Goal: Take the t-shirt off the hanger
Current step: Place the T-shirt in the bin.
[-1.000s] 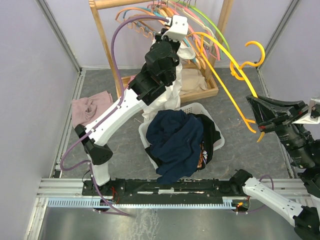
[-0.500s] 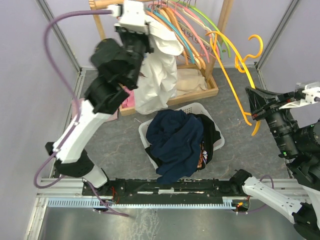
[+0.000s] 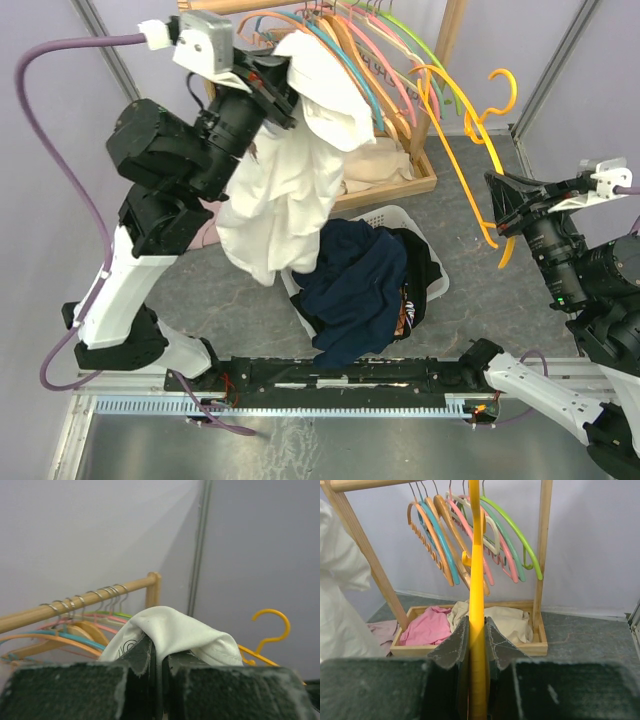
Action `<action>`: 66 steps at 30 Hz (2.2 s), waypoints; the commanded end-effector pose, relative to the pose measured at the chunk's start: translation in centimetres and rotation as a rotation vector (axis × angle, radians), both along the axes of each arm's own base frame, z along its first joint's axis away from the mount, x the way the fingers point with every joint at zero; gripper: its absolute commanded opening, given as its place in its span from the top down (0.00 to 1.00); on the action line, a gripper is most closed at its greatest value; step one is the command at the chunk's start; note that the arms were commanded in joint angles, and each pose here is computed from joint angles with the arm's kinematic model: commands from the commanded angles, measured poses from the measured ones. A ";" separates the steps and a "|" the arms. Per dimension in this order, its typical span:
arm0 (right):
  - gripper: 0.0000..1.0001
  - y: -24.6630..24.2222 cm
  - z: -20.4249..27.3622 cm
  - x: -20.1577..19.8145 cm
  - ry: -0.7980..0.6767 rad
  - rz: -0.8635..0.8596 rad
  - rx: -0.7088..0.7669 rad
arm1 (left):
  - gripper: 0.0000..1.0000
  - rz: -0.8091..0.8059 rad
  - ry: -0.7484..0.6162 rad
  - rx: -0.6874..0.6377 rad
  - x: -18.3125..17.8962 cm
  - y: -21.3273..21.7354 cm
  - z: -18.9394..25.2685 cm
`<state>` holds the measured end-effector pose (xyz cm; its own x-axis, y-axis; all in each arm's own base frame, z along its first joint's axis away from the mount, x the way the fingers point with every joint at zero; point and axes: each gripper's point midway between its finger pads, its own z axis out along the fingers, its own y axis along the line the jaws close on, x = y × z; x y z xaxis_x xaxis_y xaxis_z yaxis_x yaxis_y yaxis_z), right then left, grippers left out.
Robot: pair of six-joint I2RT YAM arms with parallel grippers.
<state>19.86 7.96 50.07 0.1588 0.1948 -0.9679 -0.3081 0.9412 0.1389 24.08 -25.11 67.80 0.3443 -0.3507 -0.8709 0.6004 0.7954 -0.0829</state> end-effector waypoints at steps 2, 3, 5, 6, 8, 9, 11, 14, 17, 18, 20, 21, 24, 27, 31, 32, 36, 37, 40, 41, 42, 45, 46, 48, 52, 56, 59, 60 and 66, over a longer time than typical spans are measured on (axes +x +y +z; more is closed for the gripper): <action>0.98 -0.4 1.4 -0.1 -0.038 -0.012 0.046 | 0.97 -0.193 0.012 -0.012 -2.3 -4.5 -0.4; 0.98 -0.4 1.3 -0.1 -0.037 -0.013 0.046 | 0.97 -0.204 0.017 -0.009 -2.4 -5.0 -0.6; 0.98 -0.5 1.3 -0.1 -0.035 -0.020 0.046 | 0.97 -0.217 0.029 -0.001 -2.5 -6.0 -1.1; 0.98 -0.7 1.3 -0.1 -0.032 -0.026 0.045 | 0.97 -0.223 0.034 0.000 -2.6 -6.5 -1.3; 0.99 -0.9 1.3 -0.2 -0.033 -0.034 0.045 | 0.97 -0.239 0.044 0.003 -2.8 -7.3 -1.6; 0.98 -1.0 1.3 -0.2 -0.032 -0.037 0.046 | 0.97 -0.246 0.054 0.006 -2.8 -7.7 -2.0; 0.98 -1.1 1.2 -0.2 -0.032 -0.045 0.043 | 0.97 -0.258 0.080 0.020 -2.7 -8.6 -3.1; 0.98 -1.4 1.1 -0.2 -0.031 -0.056 0.041 | 0.97 -0.260 0.144 0.040 -2.1 -9.9 -6.6; 0.98 -1.6 1.0 -0.1 -0.032 -0.068 0.036 | 0.97 -0.277 0.202 0.031 -2.2 -10.1 -10.1; 0.98 -1.7 1.0 -0.1 -0.031 -0.075 0.034 | 0.97 -0.276 0.223 0.031 -2.2 -10.1 -11.1; 0.98 -1.9 1.1 0.0 -0.033 -0.086 0.031 | 0.97 -0.278 0.268 0.038 -2.2 -10.0 -13.3; 0.98 -1.9 1.2 0.1 -0.035 -0.093 0.028 | 0.97 -0.279 0.333 0.063 -2.3 -10.0 -16.4; 0.98 -1.7 1.2 0.3 -0.035 -0.092 0.026 | 0.97 -0.250 0.400 0.100 -2.1 -9.7 -19.5; 0.98 -1.2 1.0 0.8 -0.027 -0.087 0.019 | 0.97 -0.233 0.455 0.150 -2.1 -9.5 -22.4; 0.98 -0.7 0.7 1.3 -0.018 -0.081 0.012 | 0.97 -0.246 0.548 0.259 -2.7 -9.8 -26.8; 0.98 -0.5 0.7 1.4 -0.017 -0.077 0.011 | 0.97 -0.248 0.576 0.290 -2.9 -9.8 -28.3; 0.99 0.1 0.5 1.8 -0.010 -0.065 0.006 | 0.97 -0.202 0.682 0.366 -2.8 -9.3 -34.3; 0.98 0.2 0.3 1.9 -0.008 -0.062 0.005 | 0.97 -0.182 0.704 0.379 -2.8 -9.1 -35.9; 0.98 0.6 0.1 2.2 -0.004 -0.057 0.002 | 0.97 -0.138 0.771 0.402 -2.9 -8.8 -40.5; 0.98 0.8 0.0 2.3 -0.001 -0.054 0.001 | 0.97 -0.117 0.787 0.414 -3.1 -8.8 -42.3; 0.98 0.9 -0.1 2.4 0.001 -0.052 0.001 | 0.97 -0.104 0.792 0.411 -3.1 -8.9 -43.1; 0.98 1.4 0.0 2.6 0.000 -0.038 0.002 | 0.97 -0.063 0.829 0.446 -3.7 -9.3 -47.2; 0.99 1.5 0.1 2.6 -0.003 -0.030 0.004 | 0.97 -0.054 0.844 0.460 -4.0 -9.5 -48.4; 0.98 1.9 0.3 2.7 -0.011 -0.015 0.008 | 0.97 -0.038 0.877 0.501 -4.2 -10.0 -50.9; 0.98 2.3 1.0 2.6 -0.025 0.005 0.015 | 0.97 -0.011 0.909 0.553 -4.5 -10.5 -53.9; 0.98 2.7 1.8 2.4 -0.049 0.030 0.022 | 0.97 0.030 0.909 0.563 -4.1 -10.1 -54.2; 0.98 3.1 2.4 2.2 -0.068 0.055 0.023 | 0.97 0.045 0.901 0.563 -4.0 -9.6 -53.2; 0.98 3.3 2.7 2.2 -0.076 0.066 0.024 | 0.95 0.069 0.891 0.558 -3.7 -9.2 -52.6; 0.98 4.7 4.0 2.2 -0.116 0.123 0.024 | 0.44 0.070 0.850 0.510 -4.0 -8.0 -48.3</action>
<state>22.99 12.02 49.85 0.1412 0.1708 -0.9751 -0.3679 0.9235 0.1085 20.37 -35.00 17.37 -0.4604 0.1483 -0.8752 0.4866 0.8668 -0.1091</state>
